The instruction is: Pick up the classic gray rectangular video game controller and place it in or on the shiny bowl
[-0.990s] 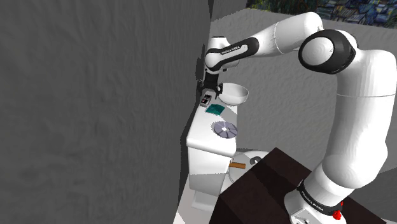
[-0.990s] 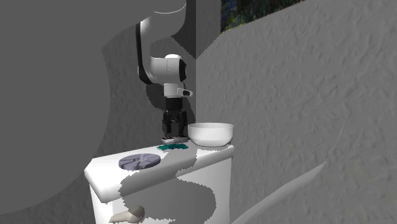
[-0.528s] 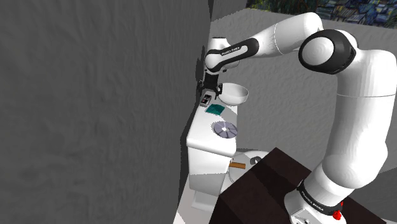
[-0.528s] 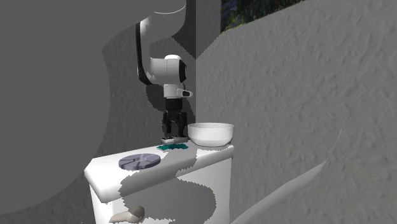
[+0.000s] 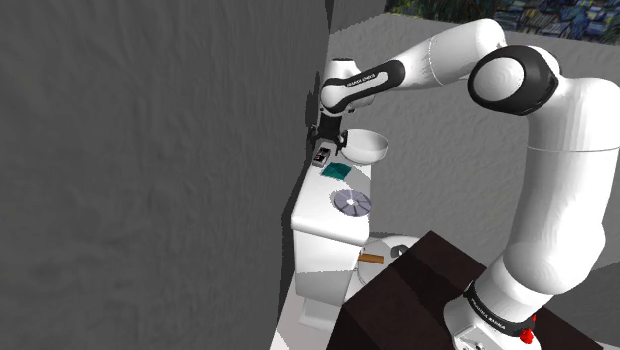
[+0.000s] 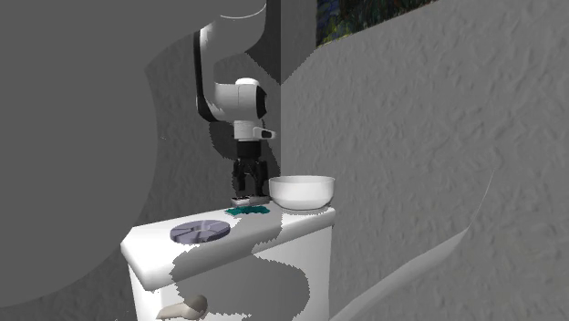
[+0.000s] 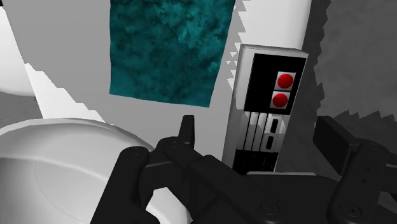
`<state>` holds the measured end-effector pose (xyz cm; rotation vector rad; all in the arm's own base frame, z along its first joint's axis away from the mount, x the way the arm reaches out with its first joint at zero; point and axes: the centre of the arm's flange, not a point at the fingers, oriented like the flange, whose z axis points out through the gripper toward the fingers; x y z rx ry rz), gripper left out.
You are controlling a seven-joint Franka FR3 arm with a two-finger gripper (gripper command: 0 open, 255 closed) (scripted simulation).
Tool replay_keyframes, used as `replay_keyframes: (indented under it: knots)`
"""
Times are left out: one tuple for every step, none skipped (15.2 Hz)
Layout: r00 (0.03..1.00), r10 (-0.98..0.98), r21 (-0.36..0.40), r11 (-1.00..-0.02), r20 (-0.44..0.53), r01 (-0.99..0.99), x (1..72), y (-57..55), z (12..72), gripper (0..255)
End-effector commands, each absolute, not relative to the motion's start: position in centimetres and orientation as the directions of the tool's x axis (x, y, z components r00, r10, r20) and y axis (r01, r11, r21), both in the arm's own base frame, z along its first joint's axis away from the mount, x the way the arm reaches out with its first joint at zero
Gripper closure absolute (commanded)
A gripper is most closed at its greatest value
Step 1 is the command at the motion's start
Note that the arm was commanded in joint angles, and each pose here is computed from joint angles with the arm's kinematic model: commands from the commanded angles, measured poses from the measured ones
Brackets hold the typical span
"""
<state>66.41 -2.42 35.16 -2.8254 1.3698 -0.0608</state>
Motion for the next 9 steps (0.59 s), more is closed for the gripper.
replay_keyframes:
  knots:
    - [0.629, -0.777, -0.014, -0.630, 0.019, -0.777, 66.5, -1.7, 32.5, 255]
    - [0.629, -0.777, -0.014, -0.630, 0.019, -0.777, 66.7, -1.3, 32.3, 255]
    - [0.630, -0.777, -0.014, -0.630, 0.019, -0.777, 66.2, -0.9, 32.3, 255]
    - [0.630, -0.777, -0.014, -0.630, 0.019, -0.777, 66.3, -1.0, 32.4, 255]
    - [0.629, -0.777, -0.014, -0.630, 0.019, -0.777, 67.0, -1.6, 32.9, 255]
    - [0.622, -0.782, -0.039, -0.623, 0.049, -0.781, 66.7, -2.0, 35.8, 0]
    - [0.622, -0.782, -0.039, -0.623, 0.049, -0.781, 66.7, -2.0, 35.8, 0]
    - [0.593, -0.804, -0.022, -0.594, 0.042, -0.804, 67.6, -2.7, 36.7, 0]
    - [0.564, -0.825, -0.004, -0.565, 0.036, -0.825, 68.4, -3.5, 37.5, 0]
